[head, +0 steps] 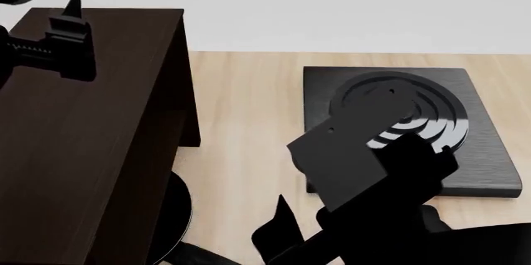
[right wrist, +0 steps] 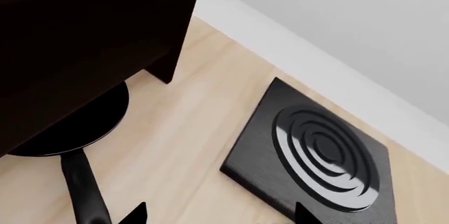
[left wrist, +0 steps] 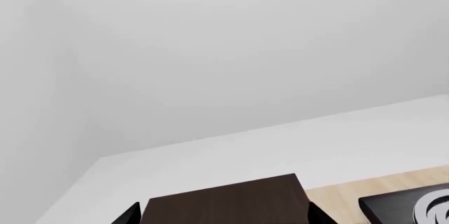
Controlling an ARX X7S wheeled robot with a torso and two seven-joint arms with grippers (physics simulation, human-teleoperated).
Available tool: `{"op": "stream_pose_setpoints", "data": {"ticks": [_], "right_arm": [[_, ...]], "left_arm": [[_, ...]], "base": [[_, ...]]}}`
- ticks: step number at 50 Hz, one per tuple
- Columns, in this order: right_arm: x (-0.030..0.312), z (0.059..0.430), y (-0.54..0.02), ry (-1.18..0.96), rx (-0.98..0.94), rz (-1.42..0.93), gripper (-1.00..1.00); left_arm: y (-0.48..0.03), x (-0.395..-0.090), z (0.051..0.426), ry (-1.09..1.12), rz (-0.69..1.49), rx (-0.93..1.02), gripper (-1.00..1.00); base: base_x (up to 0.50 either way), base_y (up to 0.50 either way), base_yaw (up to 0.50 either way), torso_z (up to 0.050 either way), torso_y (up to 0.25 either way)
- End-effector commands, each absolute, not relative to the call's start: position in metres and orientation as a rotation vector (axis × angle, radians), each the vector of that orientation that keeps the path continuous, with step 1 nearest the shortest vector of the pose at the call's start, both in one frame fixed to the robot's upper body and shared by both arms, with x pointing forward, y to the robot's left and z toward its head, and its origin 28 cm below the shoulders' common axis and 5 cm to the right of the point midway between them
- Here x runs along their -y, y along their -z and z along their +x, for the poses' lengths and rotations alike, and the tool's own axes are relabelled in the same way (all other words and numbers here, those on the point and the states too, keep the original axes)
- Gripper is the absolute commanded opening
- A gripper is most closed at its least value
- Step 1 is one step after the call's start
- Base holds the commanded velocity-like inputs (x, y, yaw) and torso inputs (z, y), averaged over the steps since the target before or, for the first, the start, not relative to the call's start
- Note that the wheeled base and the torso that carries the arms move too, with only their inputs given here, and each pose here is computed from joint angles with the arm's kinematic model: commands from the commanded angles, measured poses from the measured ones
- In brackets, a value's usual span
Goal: Put the frying pan under the cabinet shelf.
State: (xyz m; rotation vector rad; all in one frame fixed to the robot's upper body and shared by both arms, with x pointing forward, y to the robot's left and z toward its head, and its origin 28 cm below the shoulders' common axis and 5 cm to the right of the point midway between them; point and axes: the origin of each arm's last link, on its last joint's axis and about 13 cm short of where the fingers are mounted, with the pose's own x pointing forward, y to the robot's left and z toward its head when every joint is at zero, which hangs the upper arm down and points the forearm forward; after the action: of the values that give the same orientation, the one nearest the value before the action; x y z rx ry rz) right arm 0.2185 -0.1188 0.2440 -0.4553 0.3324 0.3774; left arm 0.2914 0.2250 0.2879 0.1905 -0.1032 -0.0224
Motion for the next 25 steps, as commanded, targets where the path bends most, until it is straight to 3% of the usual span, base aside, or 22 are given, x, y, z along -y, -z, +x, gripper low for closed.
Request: {"op": "stream_pose_setpoints", "data": {"ticks": [1,25], "right_arm": [[0.1211,0.2181,-0.2473,-0.360,-0.323,-0.453,1.00],[0.1215,0.2131,-0.2491,-0.342,-0.308,-0.448,1.00]], "left_arm": [[-0.2863,-0.2245,0.2921,0.028,0.190,0.101,1.00],[-0.2844,-0.2258,0.2881,0.027,0.185,0.101,1.00]], "base": [[0.00,0.00,0.00,0.000,0.000],[0.00,0.00,0.00,0.000,0.000]]}}
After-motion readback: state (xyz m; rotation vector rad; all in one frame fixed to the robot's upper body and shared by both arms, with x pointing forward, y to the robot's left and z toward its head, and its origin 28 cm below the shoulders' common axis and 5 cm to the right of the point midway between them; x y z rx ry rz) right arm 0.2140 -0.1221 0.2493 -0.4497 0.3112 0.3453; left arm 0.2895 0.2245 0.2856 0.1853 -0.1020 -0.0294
